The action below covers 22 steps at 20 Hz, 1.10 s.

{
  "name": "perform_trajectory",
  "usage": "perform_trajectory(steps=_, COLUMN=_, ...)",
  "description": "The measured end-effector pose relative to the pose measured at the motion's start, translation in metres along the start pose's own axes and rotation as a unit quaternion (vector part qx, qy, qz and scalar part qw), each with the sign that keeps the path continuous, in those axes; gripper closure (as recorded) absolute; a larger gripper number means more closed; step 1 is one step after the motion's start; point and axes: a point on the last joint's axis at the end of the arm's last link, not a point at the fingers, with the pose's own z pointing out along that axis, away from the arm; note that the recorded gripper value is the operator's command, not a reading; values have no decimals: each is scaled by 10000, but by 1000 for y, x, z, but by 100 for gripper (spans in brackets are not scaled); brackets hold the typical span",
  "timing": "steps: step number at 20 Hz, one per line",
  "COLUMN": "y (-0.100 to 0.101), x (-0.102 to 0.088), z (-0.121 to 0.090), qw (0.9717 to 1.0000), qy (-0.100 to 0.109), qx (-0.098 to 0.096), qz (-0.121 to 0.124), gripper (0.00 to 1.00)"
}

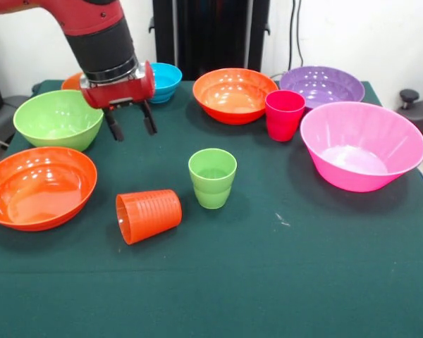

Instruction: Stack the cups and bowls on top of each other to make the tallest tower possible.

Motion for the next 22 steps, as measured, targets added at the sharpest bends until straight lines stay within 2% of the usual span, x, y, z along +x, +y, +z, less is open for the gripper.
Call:
perform_trajectory(steps=9, y=-15, x=1, z=-9, qw=9996, qy=-178, qx=-7, qz=-237, gripper=0)
perform_trajectory(steps=13, y=-10, x=-1, z=-7, qw=9991, qy=-200, qx=-59, qz=-383, gripper=0)
perform_trajectory(steps=22, y=2, x=1, z=8, qw=9982, qy=-152, qx=-261, qz=-514, gripper=0)
